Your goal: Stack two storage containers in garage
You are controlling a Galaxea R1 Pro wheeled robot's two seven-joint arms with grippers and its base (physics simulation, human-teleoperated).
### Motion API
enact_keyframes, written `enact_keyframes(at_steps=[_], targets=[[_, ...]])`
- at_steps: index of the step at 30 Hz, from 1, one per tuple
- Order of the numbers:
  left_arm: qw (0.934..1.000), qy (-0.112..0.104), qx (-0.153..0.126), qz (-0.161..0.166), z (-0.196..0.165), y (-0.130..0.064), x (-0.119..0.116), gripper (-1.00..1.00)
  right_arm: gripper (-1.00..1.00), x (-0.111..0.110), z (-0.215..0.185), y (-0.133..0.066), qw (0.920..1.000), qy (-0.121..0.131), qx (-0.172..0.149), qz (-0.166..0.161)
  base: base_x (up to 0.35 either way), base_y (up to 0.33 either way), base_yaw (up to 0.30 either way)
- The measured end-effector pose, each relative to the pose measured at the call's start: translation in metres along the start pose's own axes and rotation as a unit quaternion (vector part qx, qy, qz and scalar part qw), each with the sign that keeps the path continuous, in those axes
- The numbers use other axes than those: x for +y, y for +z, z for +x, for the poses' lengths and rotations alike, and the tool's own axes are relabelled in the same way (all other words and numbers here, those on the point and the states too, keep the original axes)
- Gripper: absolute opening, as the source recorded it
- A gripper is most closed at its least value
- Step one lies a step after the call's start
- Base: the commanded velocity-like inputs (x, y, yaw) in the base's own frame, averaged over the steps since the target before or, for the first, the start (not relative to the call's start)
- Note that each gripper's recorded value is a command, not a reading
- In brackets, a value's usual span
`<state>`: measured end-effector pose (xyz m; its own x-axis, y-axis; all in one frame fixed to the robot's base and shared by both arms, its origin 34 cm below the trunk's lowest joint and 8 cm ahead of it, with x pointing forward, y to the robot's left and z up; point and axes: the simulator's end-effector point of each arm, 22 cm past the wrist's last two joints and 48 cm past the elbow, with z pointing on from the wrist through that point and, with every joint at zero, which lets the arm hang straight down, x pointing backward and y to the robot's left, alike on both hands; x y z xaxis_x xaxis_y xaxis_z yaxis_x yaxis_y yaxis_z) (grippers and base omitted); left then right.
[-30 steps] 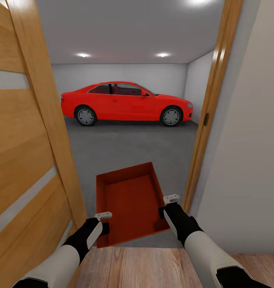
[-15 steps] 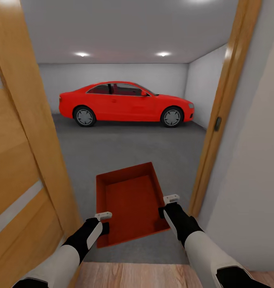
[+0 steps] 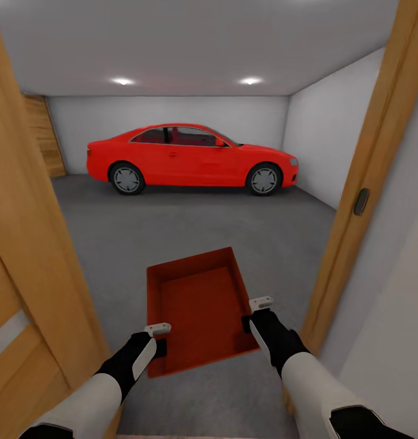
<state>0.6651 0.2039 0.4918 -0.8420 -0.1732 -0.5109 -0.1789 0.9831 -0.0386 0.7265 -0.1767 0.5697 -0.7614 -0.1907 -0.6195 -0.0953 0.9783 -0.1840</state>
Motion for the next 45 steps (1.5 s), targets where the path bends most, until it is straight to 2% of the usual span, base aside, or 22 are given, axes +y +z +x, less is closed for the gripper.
enact_keyframes(at_steps=[45], targets=[[1.0,0.0,0.0,0.0,0.0,0.0,0.0,-1.0,-1.0,0.0,0.0,0.0,1.0,0.0,0.0,0.0,0.336,0.006,0.0]])
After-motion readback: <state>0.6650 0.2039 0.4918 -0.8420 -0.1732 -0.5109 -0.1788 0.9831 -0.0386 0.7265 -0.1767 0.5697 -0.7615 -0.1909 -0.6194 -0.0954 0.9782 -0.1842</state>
